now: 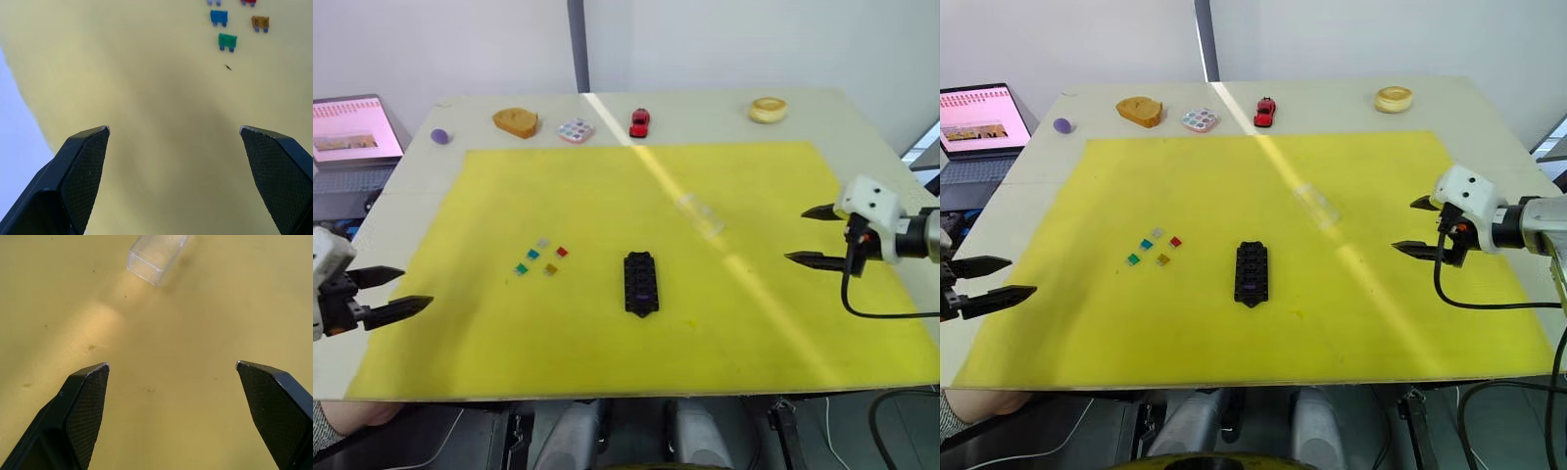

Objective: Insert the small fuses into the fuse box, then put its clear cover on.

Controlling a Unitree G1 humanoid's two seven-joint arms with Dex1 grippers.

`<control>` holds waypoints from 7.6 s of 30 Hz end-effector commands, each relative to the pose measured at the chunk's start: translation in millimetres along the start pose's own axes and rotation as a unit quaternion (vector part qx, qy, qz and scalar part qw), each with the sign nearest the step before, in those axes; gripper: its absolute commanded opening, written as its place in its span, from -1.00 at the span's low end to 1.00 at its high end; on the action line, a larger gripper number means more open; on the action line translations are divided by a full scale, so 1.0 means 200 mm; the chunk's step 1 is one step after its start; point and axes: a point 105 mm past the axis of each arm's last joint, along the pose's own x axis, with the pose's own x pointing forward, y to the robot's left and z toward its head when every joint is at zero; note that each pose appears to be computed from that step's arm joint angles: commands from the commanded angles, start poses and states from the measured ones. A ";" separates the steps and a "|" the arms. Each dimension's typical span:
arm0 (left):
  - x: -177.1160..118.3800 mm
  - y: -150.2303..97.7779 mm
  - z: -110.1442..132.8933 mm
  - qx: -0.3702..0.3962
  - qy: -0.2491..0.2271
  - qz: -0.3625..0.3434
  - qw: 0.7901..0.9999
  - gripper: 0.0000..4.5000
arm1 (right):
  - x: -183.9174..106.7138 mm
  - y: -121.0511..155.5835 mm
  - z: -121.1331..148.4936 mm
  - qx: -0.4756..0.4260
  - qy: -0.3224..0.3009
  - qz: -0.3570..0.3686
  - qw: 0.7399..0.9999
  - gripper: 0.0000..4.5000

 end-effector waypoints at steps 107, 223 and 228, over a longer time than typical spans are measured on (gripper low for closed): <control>0.41 -0.80 0.72 -0.033 -0.163 -0.450 0.878 -1.00 | 0.21 0.62 1.09 0.166 -0.196 0.347 0.902 0.88; 0.84 -0.89 0.31 0.247 -0.117 -0.344 0.898 0.99 | 0.58 0.79 0.65 -0.101 0.038 0.260 0.959 -1.00; 0.85 -0.89 0.30 0.250 -0.114 -0.340 0.899 0.99 | 0.58 0.80 0.63 -0.111 0.038 0.262 0.958 -1.00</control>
